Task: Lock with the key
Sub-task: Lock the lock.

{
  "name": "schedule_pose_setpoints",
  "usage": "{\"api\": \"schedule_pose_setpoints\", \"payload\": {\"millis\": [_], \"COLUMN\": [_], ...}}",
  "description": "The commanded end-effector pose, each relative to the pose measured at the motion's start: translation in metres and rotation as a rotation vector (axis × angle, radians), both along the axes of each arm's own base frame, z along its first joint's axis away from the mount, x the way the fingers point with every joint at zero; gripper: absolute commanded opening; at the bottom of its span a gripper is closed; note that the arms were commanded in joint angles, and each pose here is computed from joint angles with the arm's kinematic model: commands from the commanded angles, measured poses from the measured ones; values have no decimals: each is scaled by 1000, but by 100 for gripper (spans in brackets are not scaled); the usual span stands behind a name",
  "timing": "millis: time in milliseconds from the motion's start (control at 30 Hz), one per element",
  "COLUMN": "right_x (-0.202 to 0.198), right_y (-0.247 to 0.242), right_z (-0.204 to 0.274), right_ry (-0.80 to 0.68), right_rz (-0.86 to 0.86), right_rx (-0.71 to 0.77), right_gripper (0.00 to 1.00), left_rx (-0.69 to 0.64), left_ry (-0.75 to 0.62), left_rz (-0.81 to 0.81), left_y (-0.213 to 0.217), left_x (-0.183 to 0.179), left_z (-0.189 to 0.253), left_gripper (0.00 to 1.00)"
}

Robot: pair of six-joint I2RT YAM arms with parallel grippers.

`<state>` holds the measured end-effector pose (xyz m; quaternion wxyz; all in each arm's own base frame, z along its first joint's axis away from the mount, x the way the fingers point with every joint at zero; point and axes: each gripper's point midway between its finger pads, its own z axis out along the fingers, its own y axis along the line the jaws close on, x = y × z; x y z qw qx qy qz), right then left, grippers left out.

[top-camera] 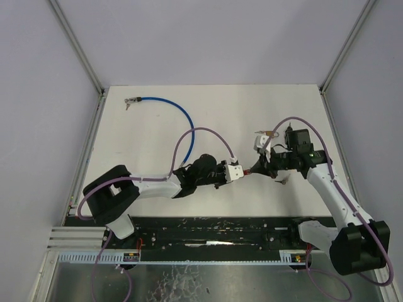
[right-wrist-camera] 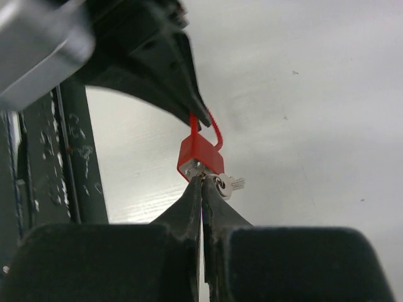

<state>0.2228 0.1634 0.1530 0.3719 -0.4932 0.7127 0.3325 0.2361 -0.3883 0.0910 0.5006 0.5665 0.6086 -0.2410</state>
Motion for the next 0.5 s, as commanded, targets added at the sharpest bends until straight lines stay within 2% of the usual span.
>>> {"api": "schedule_pose_setpoints", "payload": {"millis": [0, 100, 133, 467], "right_x": [-35, -45, -46, -52], "right_y": [-1, -2, -2, -2], "right_z": [-3, -4, -4, 34], "right_ry": [-320, -408, -430, -461], "right_rz": [335, 425, 442, 401], "right_rx": [-38, -53, -56, 31], "right_gripper": [0, 0, 3, 19], "left_rx": [-68, -79, -83, -115], "left_ry": [52, 77, 85, 156], "left_rz": [-148, -175, -174, -130], "left_y": [-13, -12, -11, 1], "left_x": [-19, -23, -22, -30], "left_z": [32, 33, 34, 25], "left_gripper": [0, 0, 0, 0]}}
